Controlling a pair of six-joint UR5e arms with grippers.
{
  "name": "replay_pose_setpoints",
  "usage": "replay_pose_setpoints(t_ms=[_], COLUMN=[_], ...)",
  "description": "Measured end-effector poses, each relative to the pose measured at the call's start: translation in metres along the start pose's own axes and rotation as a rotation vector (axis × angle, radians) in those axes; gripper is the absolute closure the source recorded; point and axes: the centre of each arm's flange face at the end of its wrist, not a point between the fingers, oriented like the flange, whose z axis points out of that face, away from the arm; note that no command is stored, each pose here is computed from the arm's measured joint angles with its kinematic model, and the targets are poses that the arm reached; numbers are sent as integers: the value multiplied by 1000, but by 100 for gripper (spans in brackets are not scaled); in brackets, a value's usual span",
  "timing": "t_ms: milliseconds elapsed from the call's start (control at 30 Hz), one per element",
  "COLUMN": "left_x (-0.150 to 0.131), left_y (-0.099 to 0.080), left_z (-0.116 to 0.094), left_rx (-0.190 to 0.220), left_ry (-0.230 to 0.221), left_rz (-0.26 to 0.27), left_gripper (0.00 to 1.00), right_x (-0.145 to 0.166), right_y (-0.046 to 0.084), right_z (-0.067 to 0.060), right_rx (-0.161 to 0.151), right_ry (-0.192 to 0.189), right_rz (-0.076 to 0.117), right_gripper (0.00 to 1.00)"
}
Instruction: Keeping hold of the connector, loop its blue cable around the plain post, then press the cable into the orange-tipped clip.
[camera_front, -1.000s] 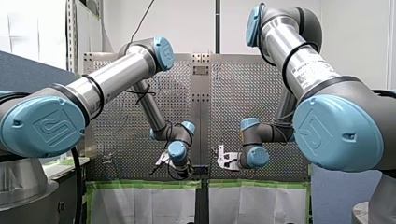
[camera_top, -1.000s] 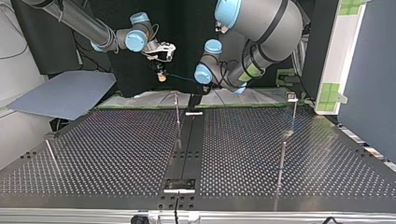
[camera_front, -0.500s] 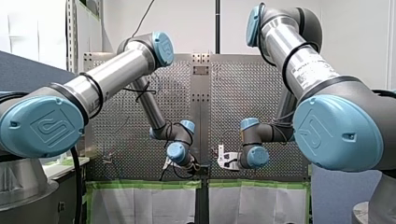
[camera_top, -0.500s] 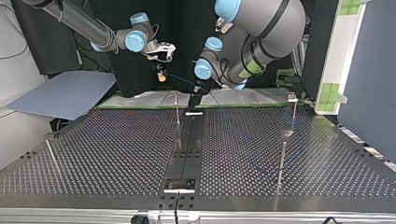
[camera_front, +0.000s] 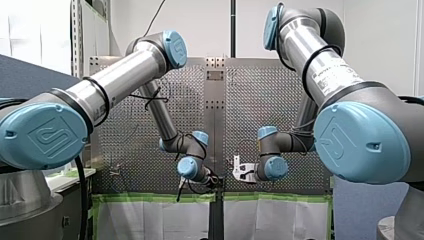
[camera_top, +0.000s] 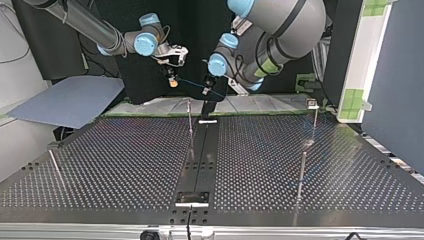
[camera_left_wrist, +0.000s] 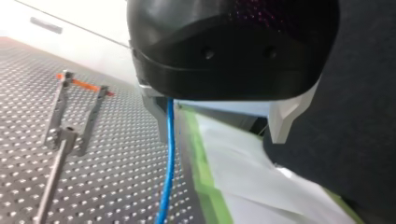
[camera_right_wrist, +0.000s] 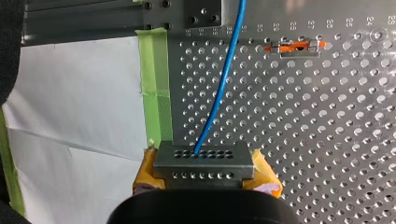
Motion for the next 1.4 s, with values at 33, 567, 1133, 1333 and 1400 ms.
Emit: replay_pose_setpoints(t_ms=[33, 567, 1133, 1333, 1400], left_x=[-1, -3, 3, 2, 2], left_y=[0, 8, 27, 32, 33], left_z=[1, 2, -5, -6, -7], left_rx=[-6, -138, -296, -356, -373], left_ry=[-8, -70, -84, -89, -91], left_rz=[-8, -97, -58, -43, -42], left_gripper=[0, 0, 46, 100, 100], right_x=[0, -1, -1, 0, 0], right_y=[0, 0, 1, 2, 3], right_z=[0, -1, -1, 0, 0], right_rx=[0, -1, -3, -6, -7], right_ry=[0, -9, -9, -9, -9], right_rz=[0, 1, 2, 3, 3], right_gripper=[100, 100, 100, 100, 100])
